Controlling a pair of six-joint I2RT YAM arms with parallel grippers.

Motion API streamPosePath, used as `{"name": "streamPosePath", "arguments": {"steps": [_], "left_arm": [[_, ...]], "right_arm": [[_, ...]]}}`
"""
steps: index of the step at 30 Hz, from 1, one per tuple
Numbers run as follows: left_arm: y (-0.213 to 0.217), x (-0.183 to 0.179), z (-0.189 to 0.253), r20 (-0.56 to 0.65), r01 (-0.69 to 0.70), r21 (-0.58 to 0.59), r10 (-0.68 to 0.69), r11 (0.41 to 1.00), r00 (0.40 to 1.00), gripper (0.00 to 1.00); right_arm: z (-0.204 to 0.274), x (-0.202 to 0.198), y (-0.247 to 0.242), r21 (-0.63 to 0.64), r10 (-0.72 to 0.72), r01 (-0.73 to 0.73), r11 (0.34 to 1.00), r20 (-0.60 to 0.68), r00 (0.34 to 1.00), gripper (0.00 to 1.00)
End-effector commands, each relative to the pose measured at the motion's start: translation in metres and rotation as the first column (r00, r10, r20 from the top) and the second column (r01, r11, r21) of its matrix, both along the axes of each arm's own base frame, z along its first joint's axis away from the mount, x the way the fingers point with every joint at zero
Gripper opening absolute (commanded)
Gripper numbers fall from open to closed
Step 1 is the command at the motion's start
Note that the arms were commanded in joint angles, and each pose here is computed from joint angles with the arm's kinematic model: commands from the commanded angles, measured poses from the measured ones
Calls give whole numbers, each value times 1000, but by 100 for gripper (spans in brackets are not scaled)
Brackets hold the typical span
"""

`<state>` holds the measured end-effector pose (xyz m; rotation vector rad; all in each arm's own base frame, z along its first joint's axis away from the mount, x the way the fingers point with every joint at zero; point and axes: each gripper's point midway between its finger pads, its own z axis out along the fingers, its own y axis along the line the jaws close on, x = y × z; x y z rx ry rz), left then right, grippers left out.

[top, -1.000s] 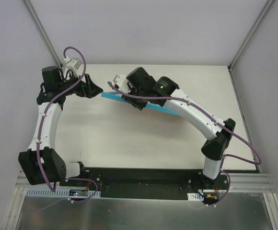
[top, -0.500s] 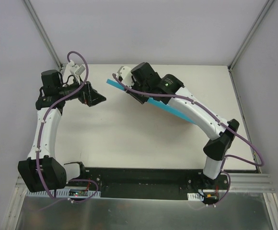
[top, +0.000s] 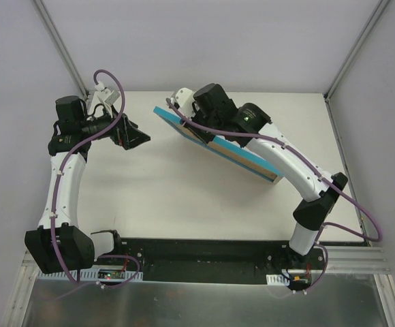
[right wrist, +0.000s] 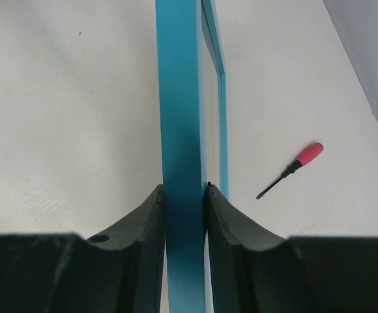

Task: Take the photo out of the frame
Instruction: Turn over the photo frame at the center of the board.

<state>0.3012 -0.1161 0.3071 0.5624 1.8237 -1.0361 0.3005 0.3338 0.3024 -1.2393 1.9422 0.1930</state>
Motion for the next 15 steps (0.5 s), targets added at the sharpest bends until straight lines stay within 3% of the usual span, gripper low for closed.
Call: {"name": "streamPosePath", "arguments": {"steps": [1,7,15], "left_arm": [[-6,-9,21,83,64,-9,-64,998,995,98],[-8,-14,14,72,70,-10,-69,998,995,98],[-8,-14,4,43,76,-21,-75,997,996,98]], "right_arm": [[73,10,-12,221,-54,39,975,64,996,0],[81,26,-29,295,-101,98,950,-3,995,0],[67,48,-51,273,-162,167,947,-41,986,0]]}}
